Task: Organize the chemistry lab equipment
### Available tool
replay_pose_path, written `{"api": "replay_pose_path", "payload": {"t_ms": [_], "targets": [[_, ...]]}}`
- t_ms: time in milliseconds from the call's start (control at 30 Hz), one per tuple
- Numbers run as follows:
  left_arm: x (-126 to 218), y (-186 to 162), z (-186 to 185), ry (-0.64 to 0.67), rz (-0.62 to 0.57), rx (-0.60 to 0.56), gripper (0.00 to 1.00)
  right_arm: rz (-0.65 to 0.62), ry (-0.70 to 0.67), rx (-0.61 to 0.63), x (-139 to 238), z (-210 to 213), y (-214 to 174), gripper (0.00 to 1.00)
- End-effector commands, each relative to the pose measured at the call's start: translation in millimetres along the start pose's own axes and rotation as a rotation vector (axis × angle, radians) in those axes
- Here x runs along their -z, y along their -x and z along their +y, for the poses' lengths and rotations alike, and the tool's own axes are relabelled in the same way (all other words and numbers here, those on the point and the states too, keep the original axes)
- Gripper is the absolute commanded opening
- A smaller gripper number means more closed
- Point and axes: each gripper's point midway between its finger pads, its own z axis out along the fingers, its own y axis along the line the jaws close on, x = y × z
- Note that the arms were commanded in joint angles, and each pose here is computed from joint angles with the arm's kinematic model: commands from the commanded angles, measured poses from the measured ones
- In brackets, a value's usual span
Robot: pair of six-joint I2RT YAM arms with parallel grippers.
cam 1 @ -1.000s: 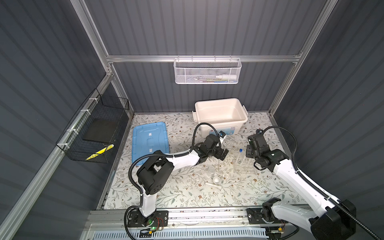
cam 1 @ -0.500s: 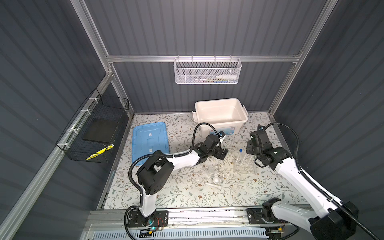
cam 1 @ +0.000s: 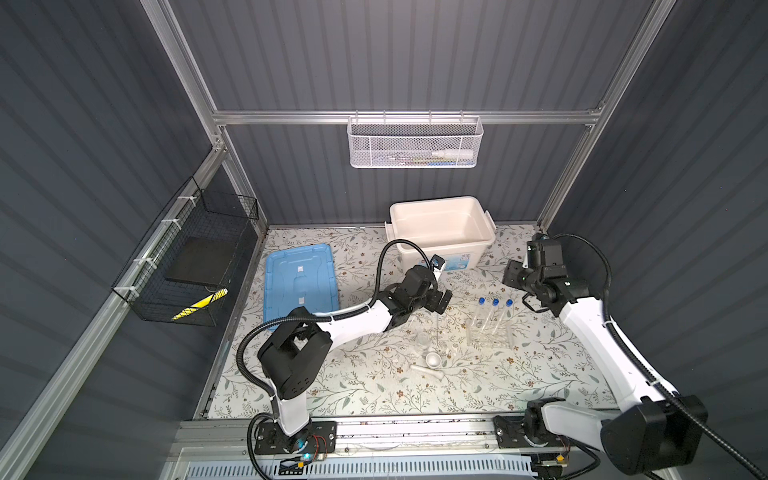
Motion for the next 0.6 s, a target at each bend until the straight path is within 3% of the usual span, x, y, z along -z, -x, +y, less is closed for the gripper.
{"api": "replay_pose_path", "payload": {"t_ms": [0,300,567], "targets": [[15,8,23,0.097,-0.026,0.025,1.0,0.002,0.109,0.011,-8,16,21,0.67],[49,19,74,0.25,-0.066,0.105,1.0,0.033,0.221,-0.03,-57,29,58,0.71],[68,19,114,0.351,-0.048,0.161,1.0,0.093,0.283,0.012,-101,44,82,0.7]]}}
